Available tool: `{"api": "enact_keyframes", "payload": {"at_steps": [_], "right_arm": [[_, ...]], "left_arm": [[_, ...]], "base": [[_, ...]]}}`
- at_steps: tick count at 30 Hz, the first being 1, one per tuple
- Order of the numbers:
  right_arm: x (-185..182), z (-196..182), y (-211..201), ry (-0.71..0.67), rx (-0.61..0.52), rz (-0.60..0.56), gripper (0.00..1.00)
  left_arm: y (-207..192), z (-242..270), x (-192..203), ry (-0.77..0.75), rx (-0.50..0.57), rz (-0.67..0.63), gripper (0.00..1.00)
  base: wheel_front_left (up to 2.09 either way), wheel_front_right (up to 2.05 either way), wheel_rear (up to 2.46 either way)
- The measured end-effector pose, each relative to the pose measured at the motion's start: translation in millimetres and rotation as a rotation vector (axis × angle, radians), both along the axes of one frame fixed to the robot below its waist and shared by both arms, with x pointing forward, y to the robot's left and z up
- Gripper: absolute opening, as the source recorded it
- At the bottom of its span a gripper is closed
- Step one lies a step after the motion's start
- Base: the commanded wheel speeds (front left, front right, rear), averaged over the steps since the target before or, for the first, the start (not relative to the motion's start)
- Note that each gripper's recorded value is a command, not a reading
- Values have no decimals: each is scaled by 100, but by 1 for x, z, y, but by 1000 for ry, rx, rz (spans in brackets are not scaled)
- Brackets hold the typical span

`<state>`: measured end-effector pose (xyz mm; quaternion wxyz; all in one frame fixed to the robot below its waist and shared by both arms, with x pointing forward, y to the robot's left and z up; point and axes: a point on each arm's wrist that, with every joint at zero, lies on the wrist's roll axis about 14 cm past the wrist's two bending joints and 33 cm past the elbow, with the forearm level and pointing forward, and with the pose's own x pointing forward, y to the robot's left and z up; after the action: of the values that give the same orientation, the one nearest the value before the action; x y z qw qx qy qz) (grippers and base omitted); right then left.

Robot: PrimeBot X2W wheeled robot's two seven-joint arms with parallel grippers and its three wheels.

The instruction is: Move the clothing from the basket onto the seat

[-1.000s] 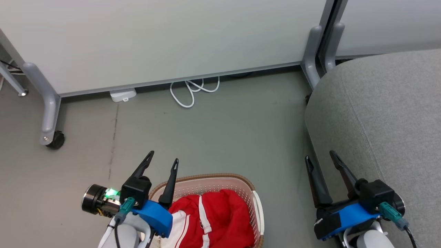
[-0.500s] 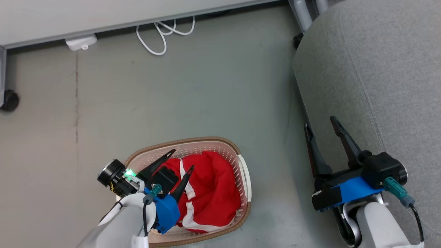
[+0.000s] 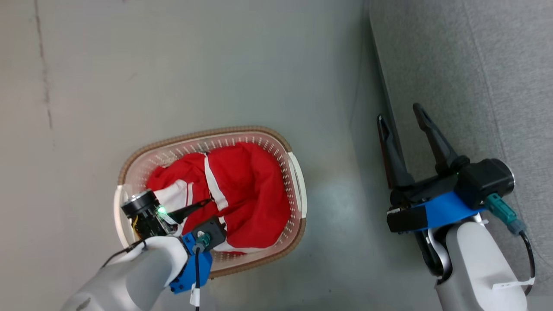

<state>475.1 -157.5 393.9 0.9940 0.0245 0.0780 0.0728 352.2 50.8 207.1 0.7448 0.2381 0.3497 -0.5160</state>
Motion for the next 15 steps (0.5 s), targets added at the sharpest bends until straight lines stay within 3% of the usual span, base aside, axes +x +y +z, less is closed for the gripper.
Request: {"api": "enact_keyframes", "payload": {"at_steps": [15], "right_arm": [[22, -55, -10, 70, -47, -7, 100]], "left_arm": [[29, -81, -12, 111, 200, -170, 100]], "base": [[0, 0, 0]]}}
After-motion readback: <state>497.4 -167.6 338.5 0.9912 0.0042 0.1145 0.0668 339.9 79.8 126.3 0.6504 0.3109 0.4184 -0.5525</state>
